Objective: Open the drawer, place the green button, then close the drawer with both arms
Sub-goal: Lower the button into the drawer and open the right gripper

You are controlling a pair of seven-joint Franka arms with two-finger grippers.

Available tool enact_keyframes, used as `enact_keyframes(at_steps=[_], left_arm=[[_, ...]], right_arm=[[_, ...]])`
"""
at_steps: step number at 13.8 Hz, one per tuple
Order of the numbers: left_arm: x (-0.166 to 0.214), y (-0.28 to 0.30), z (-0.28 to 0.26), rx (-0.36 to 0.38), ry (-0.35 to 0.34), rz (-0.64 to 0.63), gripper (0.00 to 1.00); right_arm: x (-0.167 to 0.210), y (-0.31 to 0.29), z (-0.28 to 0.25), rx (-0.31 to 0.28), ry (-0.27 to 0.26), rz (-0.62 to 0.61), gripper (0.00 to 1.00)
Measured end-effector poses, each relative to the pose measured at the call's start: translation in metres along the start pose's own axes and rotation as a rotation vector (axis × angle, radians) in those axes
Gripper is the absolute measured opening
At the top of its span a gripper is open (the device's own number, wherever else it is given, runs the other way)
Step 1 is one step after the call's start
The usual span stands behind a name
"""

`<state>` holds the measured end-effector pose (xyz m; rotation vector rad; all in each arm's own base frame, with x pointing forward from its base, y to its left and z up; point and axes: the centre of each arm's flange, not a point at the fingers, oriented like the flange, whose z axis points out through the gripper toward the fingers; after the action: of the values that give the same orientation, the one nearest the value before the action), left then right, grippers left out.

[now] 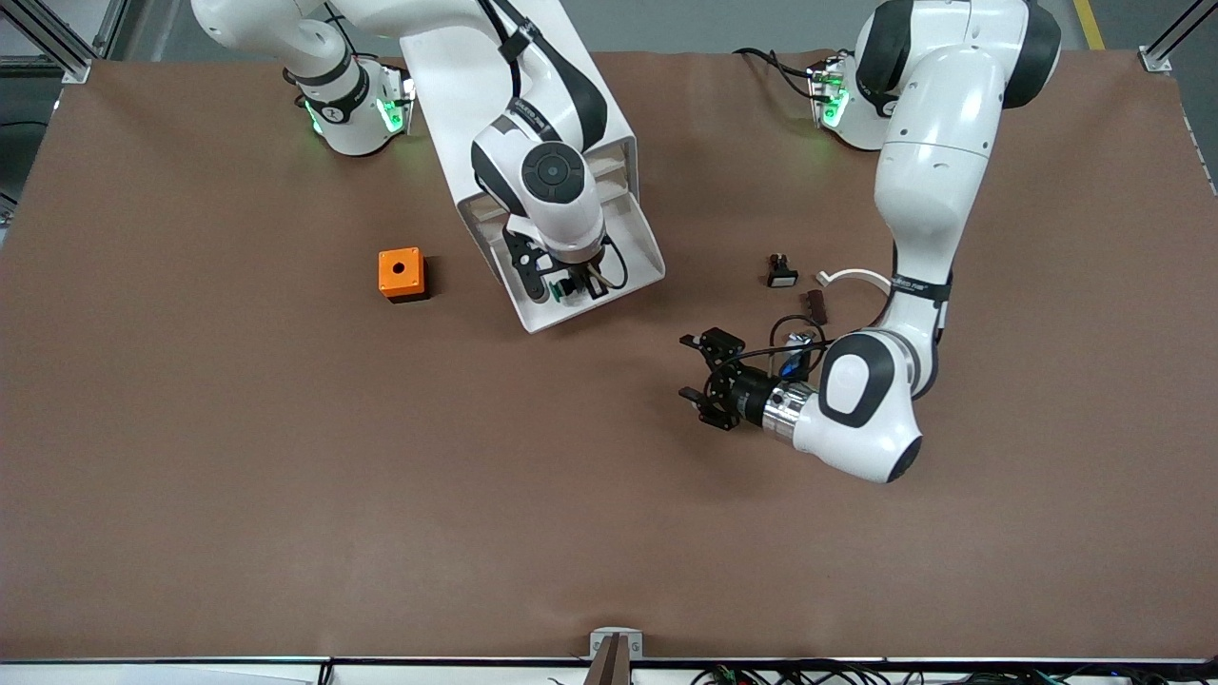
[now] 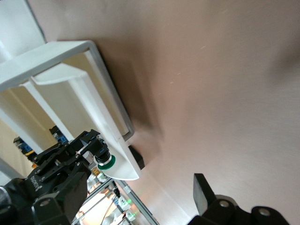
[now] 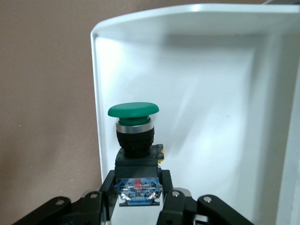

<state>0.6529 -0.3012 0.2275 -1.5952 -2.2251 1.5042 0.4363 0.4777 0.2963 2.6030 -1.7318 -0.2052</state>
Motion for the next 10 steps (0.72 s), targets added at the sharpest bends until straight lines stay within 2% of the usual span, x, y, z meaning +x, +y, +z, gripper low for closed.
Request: enact_keyframes(at_steps=[3, 5, 7, 10], left_arm=[[-0.004, -0.016, -0.019, -0.072, 0.143, 0.079, 1.00], [-0.019, -0.033, -0.033, -0.108, 0.183, 0.139, 1.00], [-0.042, -0.061, -0.059, -0.158, 0.216, 0.256, 1.00], [-0.066, -0.114, -0.103, -0.251, 0.368, 0.457, 1.00]], right_arm=[[0.000, 0.000, 0.008, 0.058, -0.016, 0.002, 0.41], [0.001, 0.000, 0.009, 0.062, -0.016, 0.006, 0.46], [0.002, 0.000, 0.009, 0.060, -0.013, 0.008, 0.63], [0.022, -0.013, -0.006, 0.086, 0.016, -0.005, 0.96]])
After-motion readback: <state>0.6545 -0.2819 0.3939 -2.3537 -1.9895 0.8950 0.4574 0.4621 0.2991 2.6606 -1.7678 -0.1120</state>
